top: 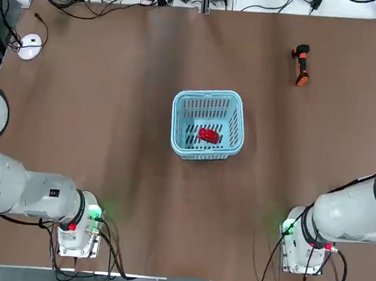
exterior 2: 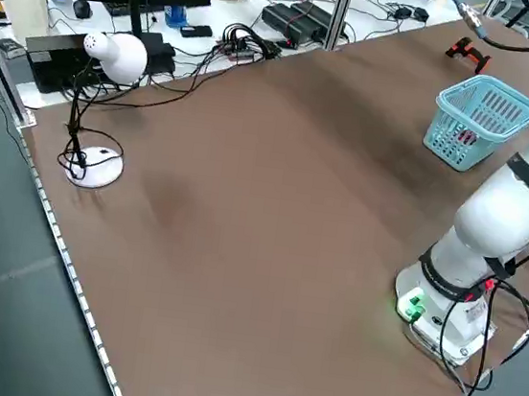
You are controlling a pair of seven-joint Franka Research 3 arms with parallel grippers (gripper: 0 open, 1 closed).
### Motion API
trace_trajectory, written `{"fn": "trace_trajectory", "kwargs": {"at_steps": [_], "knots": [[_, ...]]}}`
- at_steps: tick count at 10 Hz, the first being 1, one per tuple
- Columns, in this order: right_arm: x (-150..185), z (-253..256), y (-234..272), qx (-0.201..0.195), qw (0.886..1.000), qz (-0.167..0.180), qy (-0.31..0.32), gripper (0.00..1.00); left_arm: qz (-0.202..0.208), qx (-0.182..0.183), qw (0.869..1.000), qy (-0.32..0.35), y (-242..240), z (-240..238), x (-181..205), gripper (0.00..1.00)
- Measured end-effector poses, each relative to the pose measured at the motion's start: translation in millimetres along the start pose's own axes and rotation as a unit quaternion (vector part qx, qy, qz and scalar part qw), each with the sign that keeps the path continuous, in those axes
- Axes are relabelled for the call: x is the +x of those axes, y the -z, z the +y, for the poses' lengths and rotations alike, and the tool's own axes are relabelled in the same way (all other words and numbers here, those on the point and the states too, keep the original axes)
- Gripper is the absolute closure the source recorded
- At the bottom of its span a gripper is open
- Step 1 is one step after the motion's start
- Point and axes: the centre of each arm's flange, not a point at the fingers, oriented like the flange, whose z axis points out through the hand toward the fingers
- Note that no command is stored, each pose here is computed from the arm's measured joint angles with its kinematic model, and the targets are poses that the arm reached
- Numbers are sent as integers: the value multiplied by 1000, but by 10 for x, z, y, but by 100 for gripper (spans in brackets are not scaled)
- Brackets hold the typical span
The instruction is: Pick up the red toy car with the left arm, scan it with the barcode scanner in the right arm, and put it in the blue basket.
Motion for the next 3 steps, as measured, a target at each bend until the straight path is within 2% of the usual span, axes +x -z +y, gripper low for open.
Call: {"fn": "trace_trajectory", "kwargs": {"at_steps": [3], "knots": [[-13,-12,-25,0,1000,-7,1,0,0,0,1000,1,3,-6,0,1]]}}
